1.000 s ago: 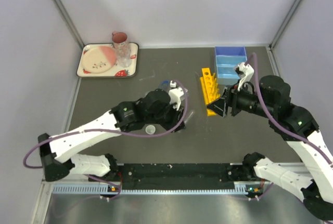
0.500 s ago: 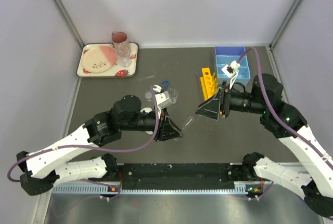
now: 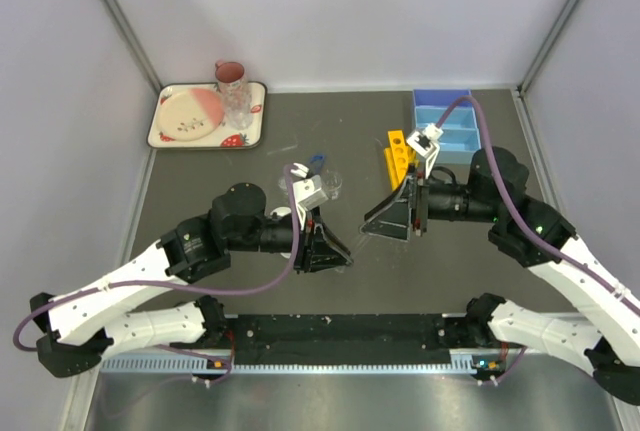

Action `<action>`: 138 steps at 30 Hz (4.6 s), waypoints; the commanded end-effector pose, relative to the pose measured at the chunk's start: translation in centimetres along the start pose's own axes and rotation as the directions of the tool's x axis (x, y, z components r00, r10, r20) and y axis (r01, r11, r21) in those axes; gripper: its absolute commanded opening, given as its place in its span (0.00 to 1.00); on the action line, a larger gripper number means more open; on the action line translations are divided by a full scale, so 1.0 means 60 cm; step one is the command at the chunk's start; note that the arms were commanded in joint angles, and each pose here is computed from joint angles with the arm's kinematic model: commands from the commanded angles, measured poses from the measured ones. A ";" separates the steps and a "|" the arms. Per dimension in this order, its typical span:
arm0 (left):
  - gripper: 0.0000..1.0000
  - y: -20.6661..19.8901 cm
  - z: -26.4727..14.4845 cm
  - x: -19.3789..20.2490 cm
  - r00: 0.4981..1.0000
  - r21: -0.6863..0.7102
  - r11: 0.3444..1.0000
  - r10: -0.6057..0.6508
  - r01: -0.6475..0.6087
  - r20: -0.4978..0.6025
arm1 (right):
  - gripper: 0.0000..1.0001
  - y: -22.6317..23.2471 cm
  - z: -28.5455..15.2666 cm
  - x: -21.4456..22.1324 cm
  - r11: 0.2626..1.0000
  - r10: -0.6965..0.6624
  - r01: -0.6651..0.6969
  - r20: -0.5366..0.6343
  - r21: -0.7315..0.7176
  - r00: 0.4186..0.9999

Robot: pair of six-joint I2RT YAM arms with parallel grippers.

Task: Organize the chemistry lab equipment

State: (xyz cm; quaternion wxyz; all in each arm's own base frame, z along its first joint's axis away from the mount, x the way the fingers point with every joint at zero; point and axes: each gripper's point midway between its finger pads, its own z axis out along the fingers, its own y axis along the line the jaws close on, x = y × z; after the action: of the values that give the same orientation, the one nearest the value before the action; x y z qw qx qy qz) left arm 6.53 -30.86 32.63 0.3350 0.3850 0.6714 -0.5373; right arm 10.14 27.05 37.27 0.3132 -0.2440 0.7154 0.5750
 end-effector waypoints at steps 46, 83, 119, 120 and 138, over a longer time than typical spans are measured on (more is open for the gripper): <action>0.99 0.007 -0.041 -0.084 0.988 -0.121 0.990 0.093 -0.079 0.121 | 0.20 -0.031 0.006 -0.022 0.979 -0.101 0.088 0.067 0.183 0.993; 0.99 0.068 -0.044 -0.043 0.995 -0.250 0.966 0.084 -0.068 0.056 | 0.18 -0.451 -0.257 -0.079 0.109 -0.213 -0.137 0.158 0.985 0.964; 0.99 0.093 -0.052 -0.031 0.997 -0.260 0.964 0.070 -0.058 0.038 | 0.18 -0.587 -0.167 -0.049 0.179 -0.094 -0.147 0.166 0.973 0.982; 0.99 0.094 -0.052 -0.030 0.997 -0.260 0.964 0.068 -0.056 0.039 | 0.18 -0.589 -0.166 -0.046 0.179 -0.089 -0.148 0.166 0.973 0.982; 0.99 0.095 -0.056 -0.023 0.997 -0.254 0.966 0.057 -0.044 0.045 | 0.30 -0.614 -0.160 0.002 0.175 -0.042 -0.141 0.150 0.974 0.988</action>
State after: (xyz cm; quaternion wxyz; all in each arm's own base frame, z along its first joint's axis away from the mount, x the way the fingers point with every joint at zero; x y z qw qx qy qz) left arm 12.22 -27.16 30.55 0.3927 0.3404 0.7363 -0.4334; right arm 34.01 9.41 14.15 0.4186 0.0667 0.9057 -0.0021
